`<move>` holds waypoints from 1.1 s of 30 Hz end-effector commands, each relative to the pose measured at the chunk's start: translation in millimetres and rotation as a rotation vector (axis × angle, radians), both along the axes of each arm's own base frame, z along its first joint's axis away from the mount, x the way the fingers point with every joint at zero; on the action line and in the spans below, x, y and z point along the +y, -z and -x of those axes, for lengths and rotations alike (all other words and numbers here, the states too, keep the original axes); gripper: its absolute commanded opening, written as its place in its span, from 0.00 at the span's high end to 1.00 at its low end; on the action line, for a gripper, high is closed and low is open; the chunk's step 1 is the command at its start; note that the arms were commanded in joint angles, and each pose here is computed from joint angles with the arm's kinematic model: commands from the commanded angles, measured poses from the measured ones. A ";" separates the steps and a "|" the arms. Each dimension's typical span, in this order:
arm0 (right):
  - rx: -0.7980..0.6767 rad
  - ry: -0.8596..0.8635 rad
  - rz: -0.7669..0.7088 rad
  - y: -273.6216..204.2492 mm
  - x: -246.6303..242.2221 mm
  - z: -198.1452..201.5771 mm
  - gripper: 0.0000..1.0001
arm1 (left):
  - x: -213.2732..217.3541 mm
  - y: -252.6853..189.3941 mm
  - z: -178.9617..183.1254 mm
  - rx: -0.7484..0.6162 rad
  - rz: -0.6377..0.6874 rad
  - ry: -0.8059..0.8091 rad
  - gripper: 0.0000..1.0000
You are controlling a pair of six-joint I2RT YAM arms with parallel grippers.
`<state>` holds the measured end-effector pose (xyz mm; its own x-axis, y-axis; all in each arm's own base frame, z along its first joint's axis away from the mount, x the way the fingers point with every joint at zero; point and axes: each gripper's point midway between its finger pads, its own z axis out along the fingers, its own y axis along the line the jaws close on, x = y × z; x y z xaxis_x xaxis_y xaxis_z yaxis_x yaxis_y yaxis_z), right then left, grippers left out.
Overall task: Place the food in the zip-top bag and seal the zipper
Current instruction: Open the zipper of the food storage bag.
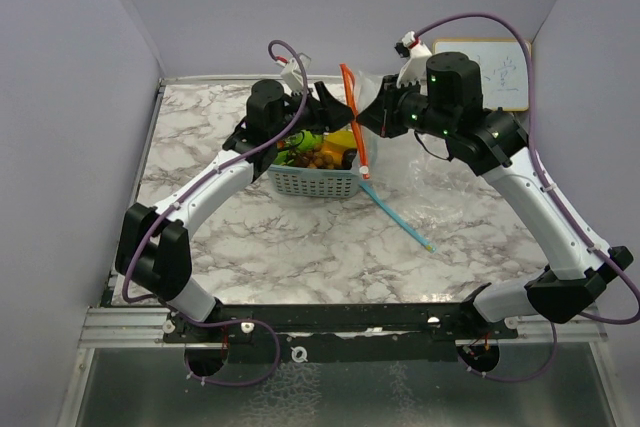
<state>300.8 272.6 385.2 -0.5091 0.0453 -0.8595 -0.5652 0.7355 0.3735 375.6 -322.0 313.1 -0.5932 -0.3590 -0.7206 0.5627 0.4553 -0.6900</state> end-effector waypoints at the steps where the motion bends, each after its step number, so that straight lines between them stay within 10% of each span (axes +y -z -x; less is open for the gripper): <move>1: -0.004 0.020 -0.002 3.3 0.3 -2.6 0.98 | -8.5 -36.5 4.9 -0.066 0.093 0.050 0.48; 6: -0.003 0.056 0.013 12.9 -2.5 -9.8 0.98 | -16.5 -48.1 13.5 -0.056 0.169 0.120 0.69; 12: -0.032 0.072 -0.002 8.1 -0.4 -17.5 0.98 | -21.3 -33.3 17.3 -0.019 0.137 0.141 0.45; 19: -0.054 0.231 0.035 6.0 -25.4 -31.6 0.98 | -10.7 -4.9 18.2 0.019 -0.048 0.113 1.00; 27: -0.155 0.713 0.243 -15.5 -120.5 -58.8 0.98 | 84.8 -49.6 -4.4 -0.066 -0.255 -0.127 1.00; 33: -0.192 0.747 0.253 -21.9 -114.1 -82.7 0.98 | 136.1 -76.8 4.0 -0.146 -0.427 -0.260 1.00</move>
